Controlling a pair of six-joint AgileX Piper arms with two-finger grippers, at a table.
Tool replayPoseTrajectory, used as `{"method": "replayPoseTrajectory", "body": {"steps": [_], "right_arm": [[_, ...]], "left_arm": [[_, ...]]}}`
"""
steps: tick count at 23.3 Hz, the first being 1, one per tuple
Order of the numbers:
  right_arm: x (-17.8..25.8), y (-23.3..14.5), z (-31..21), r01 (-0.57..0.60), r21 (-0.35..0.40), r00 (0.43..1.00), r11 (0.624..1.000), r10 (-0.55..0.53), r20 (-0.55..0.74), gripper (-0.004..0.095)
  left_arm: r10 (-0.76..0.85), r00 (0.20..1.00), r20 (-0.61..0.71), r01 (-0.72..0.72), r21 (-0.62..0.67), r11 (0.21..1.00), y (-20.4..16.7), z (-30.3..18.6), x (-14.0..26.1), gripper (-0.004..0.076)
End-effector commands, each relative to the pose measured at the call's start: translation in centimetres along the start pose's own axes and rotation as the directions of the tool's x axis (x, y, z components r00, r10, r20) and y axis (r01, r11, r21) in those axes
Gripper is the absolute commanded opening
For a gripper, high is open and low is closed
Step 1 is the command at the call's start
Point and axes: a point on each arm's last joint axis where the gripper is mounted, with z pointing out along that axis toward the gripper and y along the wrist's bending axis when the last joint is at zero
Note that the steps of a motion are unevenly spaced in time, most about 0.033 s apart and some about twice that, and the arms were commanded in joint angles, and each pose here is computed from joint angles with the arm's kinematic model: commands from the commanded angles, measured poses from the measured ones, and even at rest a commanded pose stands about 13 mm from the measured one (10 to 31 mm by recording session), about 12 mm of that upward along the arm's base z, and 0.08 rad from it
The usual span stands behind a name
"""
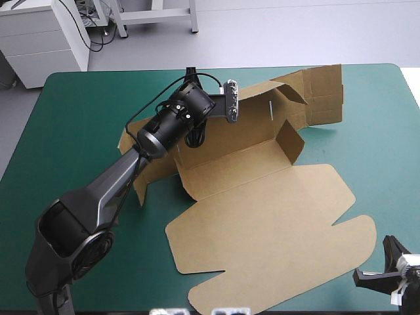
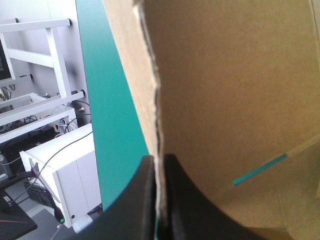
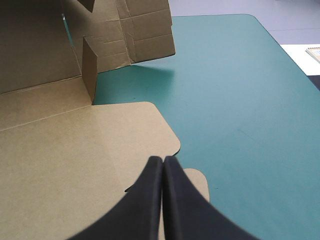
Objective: Fold the box
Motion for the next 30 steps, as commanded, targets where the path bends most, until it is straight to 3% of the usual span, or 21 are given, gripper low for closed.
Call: {"method": "replayPoseTrajectory", "body": {"steps": [1,7,12,24,30], "right_arm": [[-1.2,0.0,-0.8,0.006,-0.002,0.993,1.0,-0.006,0.119,-0.0014],[-1.2,0.0,-0.8,0.006,-0.002,0.993,1.0,-0.006,0.119,-0.0014],[-1.2,0.0,-0.8,0.006,-0.002,0.993,1.0,-0.006,0.119,-0.0014],[-1.2,0.0,-0.8,0.006,-0.002,0.993,1.0,-0.006,0.119,-0.0014],[-1.2,0.0,-0.8,0.006,-0.002,0.993,1.0,-0.006,0.119,-0.0014]], "left_arm": [[-0.004,0.997,0.077,0.01,-0.073,0.997,0.4,-2.7,0.4,-0.0008],[0.099,0.989,-0.112,-0.124,-0.252,0.96,-2.1,-1.8,0.5,-0.0008],[0.124,0.991,0.047,-0.104,-0.304,0.947,-5.1,-4.1,-0.4,-0.0008],[0.346,0.932,0.107,-0.206,-0.63,0.749,-10.2,-7.7,4.7,-0.0008],[0.3,0.939,0.167,-0.12,-0.661,0.741,-10.7,-8.3,5.7,-0.0008]]}}
